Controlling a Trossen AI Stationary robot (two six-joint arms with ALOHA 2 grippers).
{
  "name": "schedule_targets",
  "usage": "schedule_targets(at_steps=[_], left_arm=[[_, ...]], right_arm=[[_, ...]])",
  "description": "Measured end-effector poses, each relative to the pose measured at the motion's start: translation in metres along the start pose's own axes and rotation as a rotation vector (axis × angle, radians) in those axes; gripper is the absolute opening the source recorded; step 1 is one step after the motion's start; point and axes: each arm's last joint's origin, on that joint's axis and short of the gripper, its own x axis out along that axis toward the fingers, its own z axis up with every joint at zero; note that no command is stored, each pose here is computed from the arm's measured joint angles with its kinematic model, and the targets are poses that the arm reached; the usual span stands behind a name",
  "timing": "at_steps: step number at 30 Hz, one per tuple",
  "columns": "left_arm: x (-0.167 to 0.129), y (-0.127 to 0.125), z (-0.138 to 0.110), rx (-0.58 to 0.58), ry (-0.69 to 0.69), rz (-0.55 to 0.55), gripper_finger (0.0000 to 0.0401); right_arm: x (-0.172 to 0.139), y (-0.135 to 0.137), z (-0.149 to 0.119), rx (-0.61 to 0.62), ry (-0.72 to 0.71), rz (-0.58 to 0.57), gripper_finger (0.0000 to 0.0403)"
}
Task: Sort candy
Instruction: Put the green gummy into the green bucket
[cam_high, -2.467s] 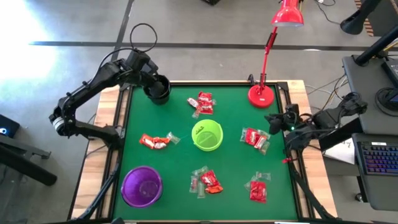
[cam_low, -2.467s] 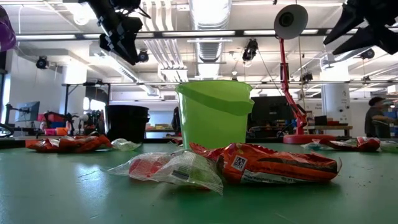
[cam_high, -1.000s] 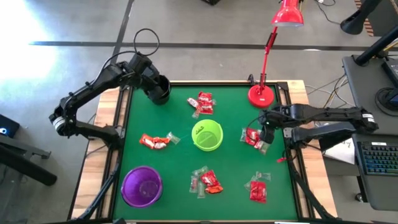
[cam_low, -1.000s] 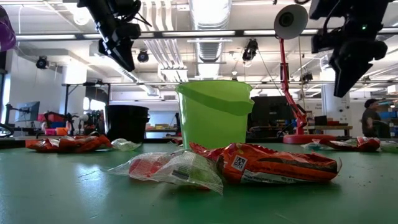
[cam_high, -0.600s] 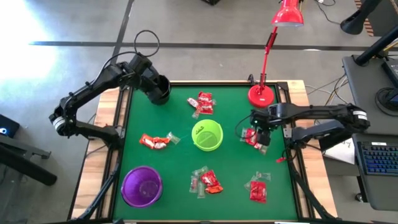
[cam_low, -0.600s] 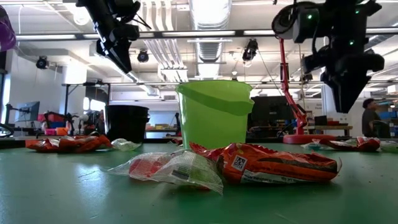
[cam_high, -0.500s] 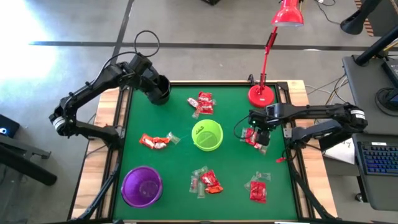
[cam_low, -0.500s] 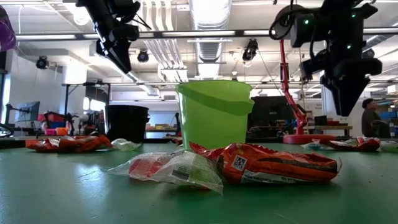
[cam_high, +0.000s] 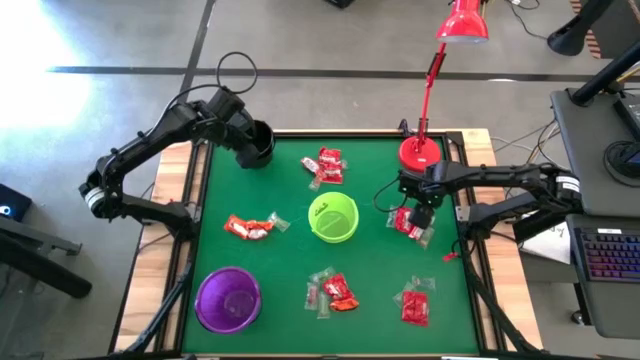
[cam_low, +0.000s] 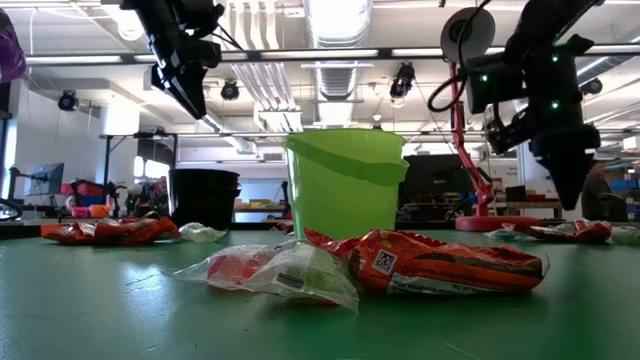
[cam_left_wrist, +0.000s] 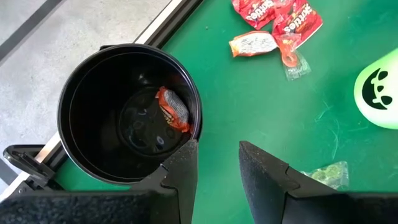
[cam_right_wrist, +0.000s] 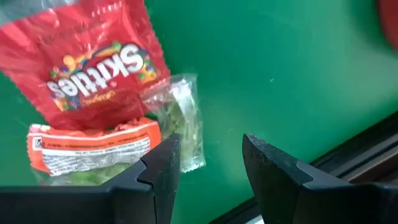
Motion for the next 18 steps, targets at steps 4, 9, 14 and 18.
schedule_targets(at_steps=[4, 9, 14, 18], left_arm=[[0.0000, -0.0002, 0.0001, 0.000, -0.001, -0.003, 0.0100], [0.0000, -0.0006, 0.0005, -0.005, -0.005, -0.020, 0.0100], [0.0000, -0.0010, 0.0007, -0.004, -0.008, -0.025, 0.0100], [0.0000, -0.0010, 0.0007, -0.004, -0.008, -0.026, 0.0100]], right_arm=[[-0.0006, 0.0002, 0.0002, 0.002, -0.006, 0.007, 0.0166], [0.0007, 0.0012, 0.0010, 0.007, 0.001, 0.028, 0.0166], [0.0042, 0.0028, 0.0035, 0.046, -0.001, 0.053, 0.0166], [0.0073, 0.0038, 0.0068, 0.047, -0.002, 0.053, 0.0166]])
